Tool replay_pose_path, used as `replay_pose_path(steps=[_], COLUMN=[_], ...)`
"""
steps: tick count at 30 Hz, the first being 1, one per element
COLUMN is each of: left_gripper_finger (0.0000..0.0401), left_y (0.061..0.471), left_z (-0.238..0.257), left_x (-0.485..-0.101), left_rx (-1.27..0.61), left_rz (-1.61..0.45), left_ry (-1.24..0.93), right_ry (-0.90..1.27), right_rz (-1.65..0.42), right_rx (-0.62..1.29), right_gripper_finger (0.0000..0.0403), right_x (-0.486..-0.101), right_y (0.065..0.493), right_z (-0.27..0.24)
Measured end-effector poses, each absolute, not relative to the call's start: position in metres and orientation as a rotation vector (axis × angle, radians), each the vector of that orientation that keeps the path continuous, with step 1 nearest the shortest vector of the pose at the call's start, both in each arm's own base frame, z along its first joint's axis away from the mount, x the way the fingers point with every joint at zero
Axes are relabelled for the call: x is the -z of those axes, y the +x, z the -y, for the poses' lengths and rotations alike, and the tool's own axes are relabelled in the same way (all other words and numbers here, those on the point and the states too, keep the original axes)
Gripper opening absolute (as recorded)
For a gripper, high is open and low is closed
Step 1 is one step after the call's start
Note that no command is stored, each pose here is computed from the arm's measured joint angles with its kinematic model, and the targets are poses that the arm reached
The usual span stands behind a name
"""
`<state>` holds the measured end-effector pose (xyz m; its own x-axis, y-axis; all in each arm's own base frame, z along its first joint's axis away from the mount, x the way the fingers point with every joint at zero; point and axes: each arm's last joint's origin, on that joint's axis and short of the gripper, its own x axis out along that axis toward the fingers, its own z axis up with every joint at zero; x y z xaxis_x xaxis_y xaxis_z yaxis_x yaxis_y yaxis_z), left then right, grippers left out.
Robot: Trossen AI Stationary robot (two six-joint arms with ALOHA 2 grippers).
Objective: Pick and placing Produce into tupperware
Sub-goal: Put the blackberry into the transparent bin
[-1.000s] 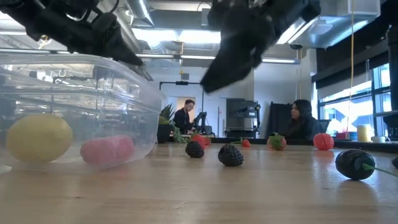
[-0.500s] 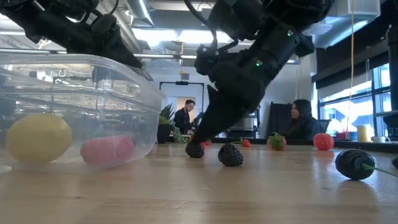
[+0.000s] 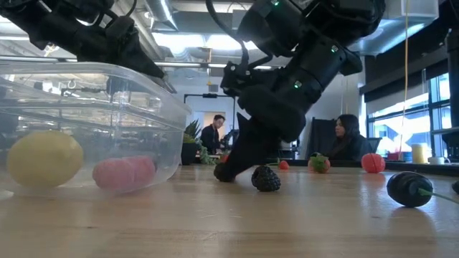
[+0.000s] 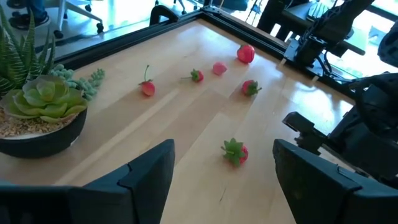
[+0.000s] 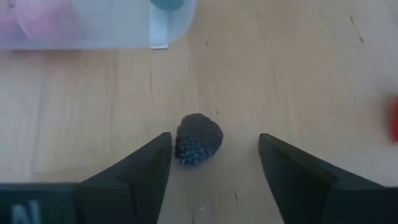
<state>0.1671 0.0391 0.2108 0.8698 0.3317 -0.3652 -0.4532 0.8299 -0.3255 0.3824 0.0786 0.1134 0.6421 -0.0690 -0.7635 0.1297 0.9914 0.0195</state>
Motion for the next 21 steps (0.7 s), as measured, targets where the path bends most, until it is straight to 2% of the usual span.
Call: replay_pose_path(steps=[12,21], left_gripper_finger=[0.0261,0.0261], left_y=[0.1671,0.1671], left_z=[-0.0391,-0.0391], left_x=[-0.2108,-0.2108], left_rx=[-0.422,-0.422], left_rz=[-0.303,-0.303], left_ry=[-0.411,-0.41], right_ry=[0.076,0.098], right_rz=[-0.841,-0.847], right_rx=[0.107,0.09], right_gripper_finger=[0.0157,0.0121], right_x=[-0.115,-0.1142], right_y=[0.3843,0.3845], right_z=[-0.0789,-0.0791])
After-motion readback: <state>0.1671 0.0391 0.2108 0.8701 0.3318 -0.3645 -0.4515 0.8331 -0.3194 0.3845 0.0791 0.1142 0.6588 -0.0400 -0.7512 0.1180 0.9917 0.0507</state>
